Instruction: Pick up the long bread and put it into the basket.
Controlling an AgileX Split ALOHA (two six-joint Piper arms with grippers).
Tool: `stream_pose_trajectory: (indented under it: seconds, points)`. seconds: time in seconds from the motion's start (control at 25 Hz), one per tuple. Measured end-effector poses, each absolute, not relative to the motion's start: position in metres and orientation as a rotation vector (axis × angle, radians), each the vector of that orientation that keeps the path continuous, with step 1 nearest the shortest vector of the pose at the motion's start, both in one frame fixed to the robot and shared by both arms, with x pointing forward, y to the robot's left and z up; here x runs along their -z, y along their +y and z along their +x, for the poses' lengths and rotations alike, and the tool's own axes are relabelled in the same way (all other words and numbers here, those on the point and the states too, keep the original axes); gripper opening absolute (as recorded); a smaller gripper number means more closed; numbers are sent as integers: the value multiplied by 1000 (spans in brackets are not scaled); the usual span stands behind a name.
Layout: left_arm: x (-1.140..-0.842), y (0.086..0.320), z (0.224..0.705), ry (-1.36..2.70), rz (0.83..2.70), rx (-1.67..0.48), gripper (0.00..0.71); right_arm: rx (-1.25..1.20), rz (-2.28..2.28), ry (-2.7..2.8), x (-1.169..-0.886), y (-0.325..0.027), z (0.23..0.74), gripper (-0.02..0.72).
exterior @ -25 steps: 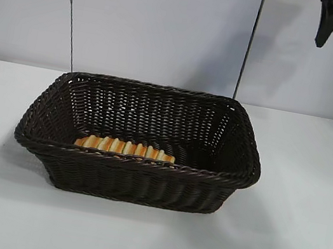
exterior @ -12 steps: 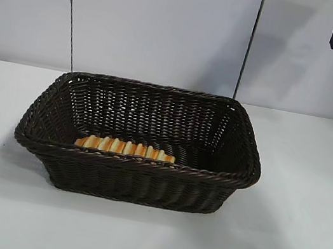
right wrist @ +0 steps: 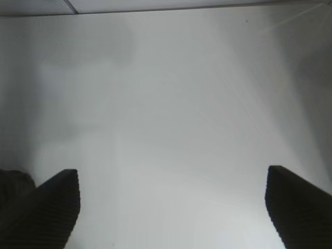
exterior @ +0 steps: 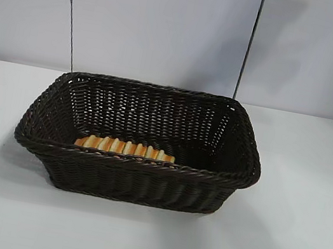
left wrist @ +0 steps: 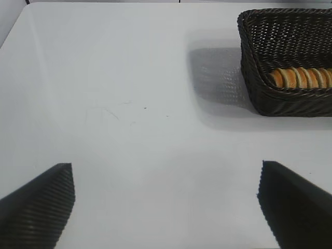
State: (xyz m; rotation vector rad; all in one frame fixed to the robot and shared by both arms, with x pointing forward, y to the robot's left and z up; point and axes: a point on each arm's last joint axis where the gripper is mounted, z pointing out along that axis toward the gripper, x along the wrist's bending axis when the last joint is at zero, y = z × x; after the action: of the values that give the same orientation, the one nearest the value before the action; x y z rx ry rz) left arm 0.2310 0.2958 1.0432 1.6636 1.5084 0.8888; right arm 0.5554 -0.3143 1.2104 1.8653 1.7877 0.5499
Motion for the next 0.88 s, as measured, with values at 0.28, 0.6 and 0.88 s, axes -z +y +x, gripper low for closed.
stream_pose_trajectory:
  seconds: [0.28,0.6,0.88]
  points:
    - [-1043,296,231,1508,1664,-889,694,-583,1834,1697,-1233,-315,475,695]
    - [-1043,296,231,1508,1664,-889,694,-600,1833,1624,-1222,-315,394,695]
    - [-1043,296,231,1508,1664,-889,694,-664,1820,1542,-1199,-313,322,695]
